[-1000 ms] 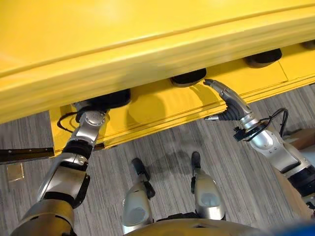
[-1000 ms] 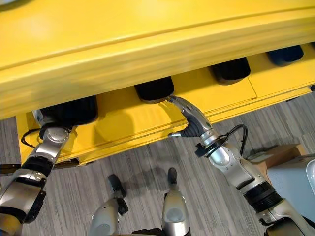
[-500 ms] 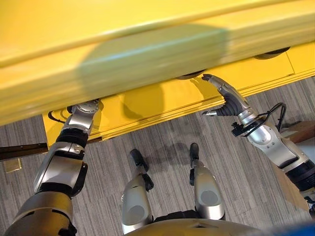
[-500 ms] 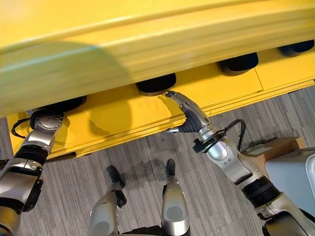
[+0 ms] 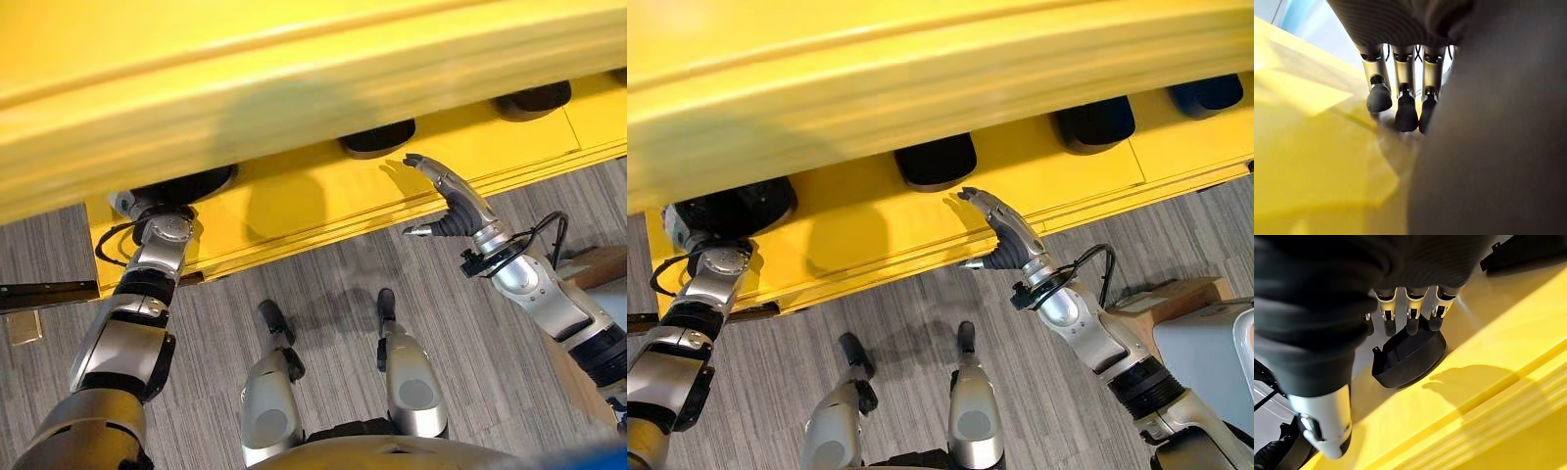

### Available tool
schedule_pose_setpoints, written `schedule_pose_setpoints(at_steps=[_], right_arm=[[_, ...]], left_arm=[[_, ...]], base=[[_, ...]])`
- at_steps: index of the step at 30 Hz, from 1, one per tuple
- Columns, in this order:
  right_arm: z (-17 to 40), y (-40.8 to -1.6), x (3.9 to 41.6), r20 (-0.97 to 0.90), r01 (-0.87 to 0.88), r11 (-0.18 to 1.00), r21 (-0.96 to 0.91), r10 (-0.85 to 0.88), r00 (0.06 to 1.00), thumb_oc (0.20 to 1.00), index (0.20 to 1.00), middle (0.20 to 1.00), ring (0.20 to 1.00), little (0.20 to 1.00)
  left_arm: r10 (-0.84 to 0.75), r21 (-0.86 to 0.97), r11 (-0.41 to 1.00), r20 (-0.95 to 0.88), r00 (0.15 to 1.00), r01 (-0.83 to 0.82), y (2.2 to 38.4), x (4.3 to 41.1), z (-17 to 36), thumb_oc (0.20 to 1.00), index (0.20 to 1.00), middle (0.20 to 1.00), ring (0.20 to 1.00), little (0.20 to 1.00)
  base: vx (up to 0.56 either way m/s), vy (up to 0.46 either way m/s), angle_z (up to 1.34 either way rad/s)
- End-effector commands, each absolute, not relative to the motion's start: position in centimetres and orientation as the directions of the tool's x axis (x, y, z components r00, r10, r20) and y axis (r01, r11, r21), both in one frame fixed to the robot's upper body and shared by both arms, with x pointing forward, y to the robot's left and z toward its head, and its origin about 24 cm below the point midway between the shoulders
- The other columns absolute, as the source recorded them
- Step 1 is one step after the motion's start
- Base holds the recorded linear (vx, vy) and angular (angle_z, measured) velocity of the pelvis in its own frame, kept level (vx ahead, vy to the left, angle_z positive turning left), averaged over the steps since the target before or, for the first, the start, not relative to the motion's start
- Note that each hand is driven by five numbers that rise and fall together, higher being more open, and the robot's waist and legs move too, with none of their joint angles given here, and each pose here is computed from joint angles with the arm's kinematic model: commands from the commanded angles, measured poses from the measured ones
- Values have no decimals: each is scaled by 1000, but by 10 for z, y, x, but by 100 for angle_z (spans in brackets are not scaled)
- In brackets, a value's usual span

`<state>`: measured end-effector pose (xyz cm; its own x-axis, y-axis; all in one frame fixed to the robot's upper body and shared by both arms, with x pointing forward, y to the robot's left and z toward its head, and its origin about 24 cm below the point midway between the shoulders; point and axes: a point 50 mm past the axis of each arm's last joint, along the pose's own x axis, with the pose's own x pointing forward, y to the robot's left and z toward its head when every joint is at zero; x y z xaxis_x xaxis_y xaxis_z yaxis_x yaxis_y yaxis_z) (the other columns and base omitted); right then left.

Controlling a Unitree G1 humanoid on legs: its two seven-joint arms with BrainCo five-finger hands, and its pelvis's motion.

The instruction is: Move parts from the plastic box to the shelf.

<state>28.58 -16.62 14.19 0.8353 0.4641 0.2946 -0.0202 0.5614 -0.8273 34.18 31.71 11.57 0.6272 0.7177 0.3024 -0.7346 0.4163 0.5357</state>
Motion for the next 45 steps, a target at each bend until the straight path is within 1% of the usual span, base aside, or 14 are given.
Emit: schedule_pose_setpoints(at_steps=[1, 3, 5, 11, 14, 16, 21, 23, 28, 31, 32, 34, 38, 45], right_arm=[[152, -158, 287, 375, 15, 603, -797, 476, 796, 1000, 1000, 1000, 1000, 1000], [151, -159, 287, 372, 13, 602, -799, 476, 797, 1000, 1000, 1000, 1000, 1000], [147, -159, 285, 367, 11, 601, -799, 473, 801, 1000, 1000, 1000, 1000, 1000], [144, -158, 287, 350, 0, 588, -809, 482, 803, 1000, 1000, 1000, 1000, 1000], [148, -158, 290, 344, 4, 572, -821, 488, 802, 1000, 1000, 1000, 1000, 1000], [149, -158, 290, 344, 5, 570, -822, 489, 802, 1000, 1000, 1000, 1000, 1000], [152, -159, 291, 338, 6, 559, -829, 493, 801, 1000, 1000, 1000, 1000, 1000], [152, -160, 290, 340, 12, 554, -832, 493, 801, 1000, 1000, 1000, 1000, 1000], [156, -159, 292, 335, 11, 545, -838, 498, 800, 1000, 1000, 1000, 1000, 1000], [157, -160, 292, 331, 11, 541, -841, 499, 801, 1000, 1000, 1000, 1000, 1000], [160, -160, 294, 328, 11, 535, -845, 501, 801, 1000, 1000, 1000, 1000, 1000], [161, -160, 293, 327, 13, 533, -846, 500, 802, 1000, 1000, 1000, 1000, 1000], [161, -160, 293, 332, 20, 535, -845, 494, 804, 1000, 1000, 1000, 1000, 1000], [161, -161, 291, 335, 21, 539, -842, 491, 804, 1000, 1000, 1000, 1000, 1000]], left_arm=[[725, 603, 388, 267, 635, -697, 322, 332, 92, 200, 200, 200, 200, 200], [719, 614, 388, 264, 643, -687, 322, 331, 90, 200, 200, 200, 200, 200], [696, 655, 382, 259, 669, -652, 319, 329, 83, 200, 200, 200, 200, 200], [693, 688, 369, 245, 678, -625, 316, 324, 70, 200, 200, 200, 200, 200], [672, 742, 286, 296, 679, -606, 322, 326, 78, 200, 200, 200, 200, 200], [665, 753, 264, 311, 679, -603, 323, 326, 81, 200, 200, 200, 200, 200], [684, 748, 248, 315, 658, -615, 329, 328, 89, 200, 200, 200, 200, 200], [718, 714, 274, 294, 631, -645, 332, 327, 90, 200, 200, 200, 200, 200], [715, 727, 226, 328, 617, -649, 334, 329, 98, 200, 200, 200, 200, 200], [720, 718, 224, 334, 608, -659, 335, 330, 103, 200, 200, 200, 200, 200], [737, 692, 217, 347, 581, -688, 340, 332, 113, 200, 200, 200, 200, 200], [761, 656, 237, 334, 556, -717, 343, 333, 118, 200, 200, 200, 200, 200], [780, 626, 230, 340, 526, -745, 344, 335, 127, 200, 200, 200, 200, 200], [753, 643, 199, 383, 536, -739, 342, 338, 136, 200, 200, 200, 200, 200]], base=[[0, 0, 0], [0, 0, 0], [0, 0, 0], [23, 14, 0], [30, 64, -1], [5, 17, -1], [10, 29, -7], [18, 23, -4], [0, 0, 0], [0, 0, 0], [16, 17, -4], [10, 10, -2], [0, 0, 0], [0, 0, 0]])
